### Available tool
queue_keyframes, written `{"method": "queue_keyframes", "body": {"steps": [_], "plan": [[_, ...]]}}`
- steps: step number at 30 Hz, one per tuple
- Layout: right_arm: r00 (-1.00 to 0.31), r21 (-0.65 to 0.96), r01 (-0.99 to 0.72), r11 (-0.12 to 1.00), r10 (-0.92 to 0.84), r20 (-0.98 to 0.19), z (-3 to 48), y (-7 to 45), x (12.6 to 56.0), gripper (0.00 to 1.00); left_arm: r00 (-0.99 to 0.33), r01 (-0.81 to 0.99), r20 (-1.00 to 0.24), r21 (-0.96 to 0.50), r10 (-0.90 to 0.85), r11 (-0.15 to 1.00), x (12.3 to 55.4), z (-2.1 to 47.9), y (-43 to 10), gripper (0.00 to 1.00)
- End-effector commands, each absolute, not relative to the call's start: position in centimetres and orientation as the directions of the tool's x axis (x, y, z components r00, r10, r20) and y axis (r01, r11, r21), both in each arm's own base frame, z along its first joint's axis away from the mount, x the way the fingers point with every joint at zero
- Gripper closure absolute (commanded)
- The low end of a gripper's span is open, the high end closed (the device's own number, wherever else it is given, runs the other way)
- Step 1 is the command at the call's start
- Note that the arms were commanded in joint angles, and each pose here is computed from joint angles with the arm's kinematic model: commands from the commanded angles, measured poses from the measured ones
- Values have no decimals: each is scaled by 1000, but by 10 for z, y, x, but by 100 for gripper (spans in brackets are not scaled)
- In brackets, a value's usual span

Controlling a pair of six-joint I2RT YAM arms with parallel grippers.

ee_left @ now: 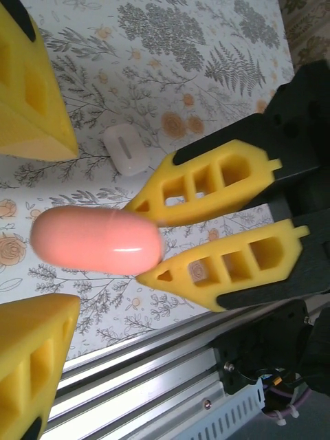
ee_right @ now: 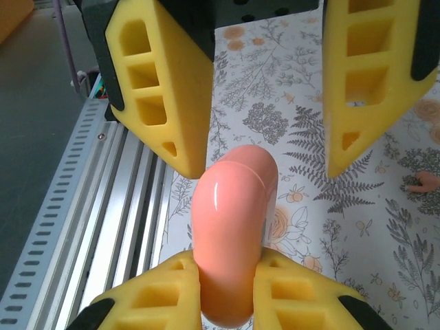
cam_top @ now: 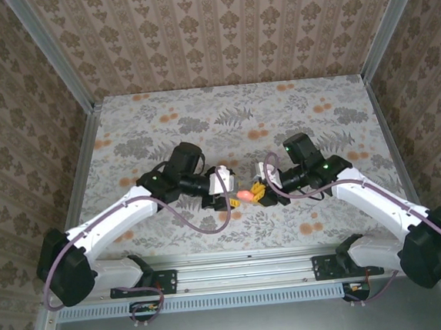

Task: Insert wireless bluetooth earbuds into charging case

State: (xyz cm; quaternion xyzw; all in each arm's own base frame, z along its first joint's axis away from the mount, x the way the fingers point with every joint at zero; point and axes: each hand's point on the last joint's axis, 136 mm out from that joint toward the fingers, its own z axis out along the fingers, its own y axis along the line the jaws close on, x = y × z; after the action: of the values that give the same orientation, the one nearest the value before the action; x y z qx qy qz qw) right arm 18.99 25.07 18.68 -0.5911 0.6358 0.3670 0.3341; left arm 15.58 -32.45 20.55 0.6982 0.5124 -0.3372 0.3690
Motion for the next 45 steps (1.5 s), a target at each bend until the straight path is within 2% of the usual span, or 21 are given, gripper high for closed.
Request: {"method": "queue_keyframes", "body": {"steps": [1, 8, 17, 20, 24, 28, 30, 32, 36, 41, 45], "plan": [[-34, 53, -998, -24, -489, -872, 197, 256, 185, 84, 264, 951, -860, 157, 437, -267, 143, 213, -328, 49], [-20, 39, -999, -31, -469, -883, 200, 258, 186, 84, 280, 945, -844, 158, 458, -287, 139, 206, -327, 58], [-2, 17, -999, -29, -454, -891, 204, 258, 185, 82, 283, 941, -841, 151, 462, -302, 137, 206, -329, 75], [-7, 2, -1000, 11, -449, -894, 205, 255, 188, 74, 268, 948, -845, 145, 464, -284, 140, 205, -329, 82], [-28, -37, -984, 172, -361, -932, 216, 241, 207, 59, 166, 976, -901, 91, 402, -198, 153, 214, -327, 84], [27, -110, -933, 342, -239, -971, 229, 220, 219, 45, 119, 988, -941, 82, 318, -128, 161, 223, -328, 85], [64, -147, -908, 392, -218, -974, 231, 212, 217, 36, 107, 992, -952, 82, 287, -99, 164, 226, -329, 85], [75, -154, -898, 412, -201, -977, 232, 209, 214, 32, 102, 993, -962, 84, 255, -80, 165, 230, -330, 85], [59, -113, -928, 354, -160, -985, 235, 215, 204, 32, 99, 994, -974, 86, 204, -71, 164, 237, -332, 85], [9, -41, -969, 245, -130, -991, 240, 227, 196, 42, 108, 992, -975, 93, 196, -85, 160, 239, -333, 85], [9, -37, -975, 221, -126, -992, 243, 231, 198, 45, 120, 991, -975, 106, 186, -81, 160, 243, -333, 85]]}}
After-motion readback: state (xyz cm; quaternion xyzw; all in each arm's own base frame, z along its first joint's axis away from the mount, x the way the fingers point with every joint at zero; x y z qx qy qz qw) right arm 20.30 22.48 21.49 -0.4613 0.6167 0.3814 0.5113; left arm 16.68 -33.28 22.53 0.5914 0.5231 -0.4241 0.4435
